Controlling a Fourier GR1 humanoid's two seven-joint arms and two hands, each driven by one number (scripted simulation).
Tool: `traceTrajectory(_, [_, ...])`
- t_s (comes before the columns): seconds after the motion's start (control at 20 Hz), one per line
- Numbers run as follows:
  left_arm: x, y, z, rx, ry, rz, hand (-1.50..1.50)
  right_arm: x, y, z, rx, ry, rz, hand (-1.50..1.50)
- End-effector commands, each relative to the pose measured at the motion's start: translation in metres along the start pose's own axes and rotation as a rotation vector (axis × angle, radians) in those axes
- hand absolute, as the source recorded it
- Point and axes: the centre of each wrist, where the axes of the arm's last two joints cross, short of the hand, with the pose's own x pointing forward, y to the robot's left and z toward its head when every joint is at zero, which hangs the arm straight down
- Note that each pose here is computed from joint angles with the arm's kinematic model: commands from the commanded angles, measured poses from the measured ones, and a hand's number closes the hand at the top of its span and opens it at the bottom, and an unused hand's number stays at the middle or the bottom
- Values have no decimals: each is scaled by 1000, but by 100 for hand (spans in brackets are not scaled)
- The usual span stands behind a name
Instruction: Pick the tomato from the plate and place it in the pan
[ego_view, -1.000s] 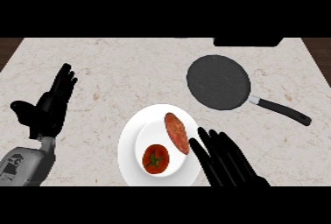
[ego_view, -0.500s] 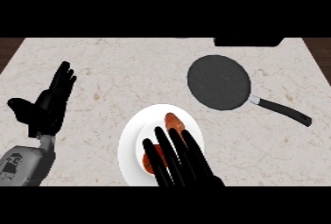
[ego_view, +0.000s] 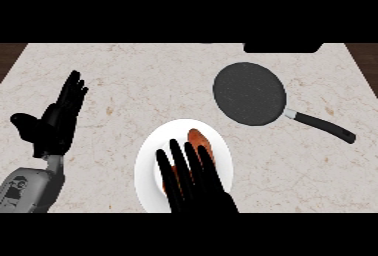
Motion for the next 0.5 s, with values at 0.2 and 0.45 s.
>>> traceTrajectory(0.2, [-7,-6,0,-5,-15,0,0,-6,19,-26,101,132,8,-150])
traceTrajectory(0.45, [-16,3,0,-3,12,-5,0,1,32,-33,172,120,33,-150])
